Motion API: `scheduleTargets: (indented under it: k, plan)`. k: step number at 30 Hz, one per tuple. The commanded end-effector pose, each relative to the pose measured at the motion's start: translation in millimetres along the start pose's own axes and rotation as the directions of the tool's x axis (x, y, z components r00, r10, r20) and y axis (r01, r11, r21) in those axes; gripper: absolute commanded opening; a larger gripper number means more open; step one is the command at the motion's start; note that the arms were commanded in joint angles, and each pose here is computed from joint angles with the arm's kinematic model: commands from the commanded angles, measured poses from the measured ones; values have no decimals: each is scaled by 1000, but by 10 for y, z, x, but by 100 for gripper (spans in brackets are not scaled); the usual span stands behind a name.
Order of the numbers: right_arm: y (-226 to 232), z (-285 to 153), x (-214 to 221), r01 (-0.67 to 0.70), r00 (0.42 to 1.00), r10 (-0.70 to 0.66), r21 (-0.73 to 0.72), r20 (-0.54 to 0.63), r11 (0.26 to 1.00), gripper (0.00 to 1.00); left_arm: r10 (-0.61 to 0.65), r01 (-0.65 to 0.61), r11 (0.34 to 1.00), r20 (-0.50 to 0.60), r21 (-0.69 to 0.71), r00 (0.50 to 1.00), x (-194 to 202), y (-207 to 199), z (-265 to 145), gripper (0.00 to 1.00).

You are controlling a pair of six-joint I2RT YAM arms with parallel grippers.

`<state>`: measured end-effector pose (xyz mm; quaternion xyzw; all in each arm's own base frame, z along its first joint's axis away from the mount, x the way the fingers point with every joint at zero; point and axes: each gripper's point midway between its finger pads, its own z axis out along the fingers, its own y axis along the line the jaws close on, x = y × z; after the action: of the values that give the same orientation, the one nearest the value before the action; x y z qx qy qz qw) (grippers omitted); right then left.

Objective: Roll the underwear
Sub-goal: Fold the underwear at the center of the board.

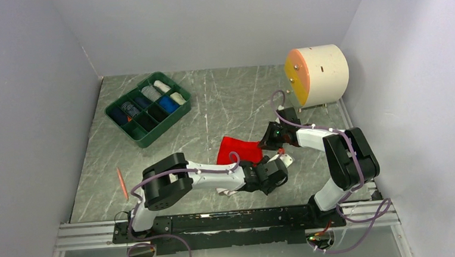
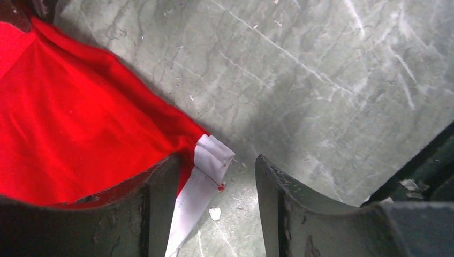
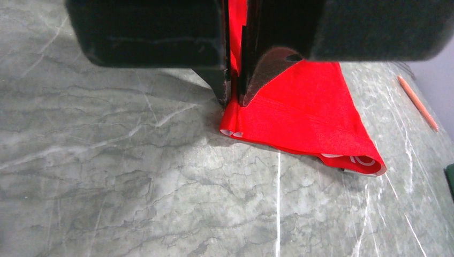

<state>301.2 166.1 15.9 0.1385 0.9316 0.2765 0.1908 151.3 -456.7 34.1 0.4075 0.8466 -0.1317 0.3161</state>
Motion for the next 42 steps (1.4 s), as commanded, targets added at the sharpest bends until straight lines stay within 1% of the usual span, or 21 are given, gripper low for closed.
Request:
scheduleTargets:
  k: [1,5,10,13,18,23,31,37,40,42]
  plan:
    - [-48,-69,-40,11,1000,-11,23,16,1000,7,43,-42,998,43,-36,998,-217,13,-30,57]
    - [-59,-76,-60,13,1000,-14,30,17,999,7,82,-81,996,23,-34,996,-186,-26,21,52]
    - [-72,-65,-49,7,1000,-7,30,11,1000,7,113,-112,993,36,-19,993,-200,-136,25,52]
    - [-76,-60,-38,3,1000,-3,30,8,1000,7,104,-104,993,8,-58,995,-152,-77,50,47]
    - [-80,-55,-28,2,1000,-2,29,3,1000,7,103,-103,990,-9,-98,995,-94,-11,87,50]
    - [-79,-51,-22,3,1000,-3,29,-1,1000,7,103,-107,987,-40,-118,994,-12,22,124,49]
    - [-70,-51,-17,5,1000,-5,24,-7,1000,7,105,-111,989,-62,-95,993,110,1,169,34]
    - [-50,-66,-18,8,1000,-7,18,-7,1000,7,102,-111,989,-88,-99,991,216,17,201,29]
    - [-38,-65,-28,12,1000,-12,14,-9,1000,6,100,-108,990,-89,-89,991,226,-4,214,21]
    - [-26,-66,-30,15,1000,-15,10,-12,1000,6,100,-107,991,-88,-84,991,213,-20,221,12]
